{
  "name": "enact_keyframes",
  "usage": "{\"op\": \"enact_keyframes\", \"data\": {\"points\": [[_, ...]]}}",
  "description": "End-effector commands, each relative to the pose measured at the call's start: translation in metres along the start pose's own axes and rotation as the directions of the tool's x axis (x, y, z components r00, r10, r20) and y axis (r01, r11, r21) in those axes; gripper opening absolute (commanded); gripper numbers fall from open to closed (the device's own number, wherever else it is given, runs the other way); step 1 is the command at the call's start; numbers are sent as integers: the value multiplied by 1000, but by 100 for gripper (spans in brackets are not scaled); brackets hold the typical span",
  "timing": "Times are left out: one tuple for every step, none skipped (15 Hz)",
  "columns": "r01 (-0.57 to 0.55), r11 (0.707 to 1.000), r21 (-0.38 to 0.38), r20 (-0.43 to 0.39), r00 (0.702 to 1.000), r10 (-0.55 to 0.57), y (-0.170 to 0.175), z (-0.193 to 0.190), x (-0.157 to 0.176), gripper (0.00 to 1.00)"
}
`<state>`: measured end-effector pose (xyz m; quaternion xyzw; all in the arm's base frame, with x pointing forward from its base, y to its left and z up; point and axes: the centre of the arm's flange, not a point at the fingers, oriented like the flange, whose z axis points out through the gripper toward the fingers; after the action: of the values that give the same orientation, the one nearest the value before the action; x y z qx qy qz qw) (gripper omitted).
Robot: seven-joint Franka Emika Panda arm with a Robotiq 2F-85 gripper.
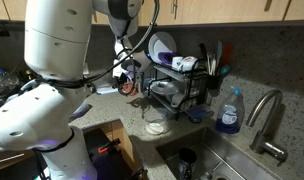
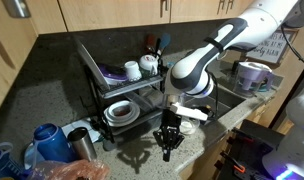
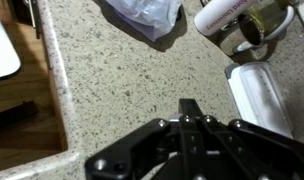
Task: Get the black bowl and put it on top of the white bowl on the lower level of the plate dryer
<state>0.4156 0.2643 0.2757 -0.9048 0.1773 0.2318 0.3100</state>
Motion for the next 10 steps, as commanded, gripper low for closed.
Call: {"op": "enact_keyframes", "data": {"points": [[94,989,-116,10,996,-94,18,-19,-17,1],[120,982,-144,19,993,-119,22,-21,-18,1],[140,976,-167,27,990,-137,24,-22,-18,1],[165,967,-192,35,986,-161,27,-25,-18,1],[184,959,-214,40,983,-180,30,-26,-17,1],[201,952,-230,43,980,-196,31,-28,-17,1],[212,947,-240,42,977,-208,32,-29,-16,1],[210,947,-245,36,978,-207,32,-30,-15,0],[201,950,-241,28,979,-200,32,-30,-13,0],[190,960,-207,39,982,-186,25,-22,-3,0]]}}
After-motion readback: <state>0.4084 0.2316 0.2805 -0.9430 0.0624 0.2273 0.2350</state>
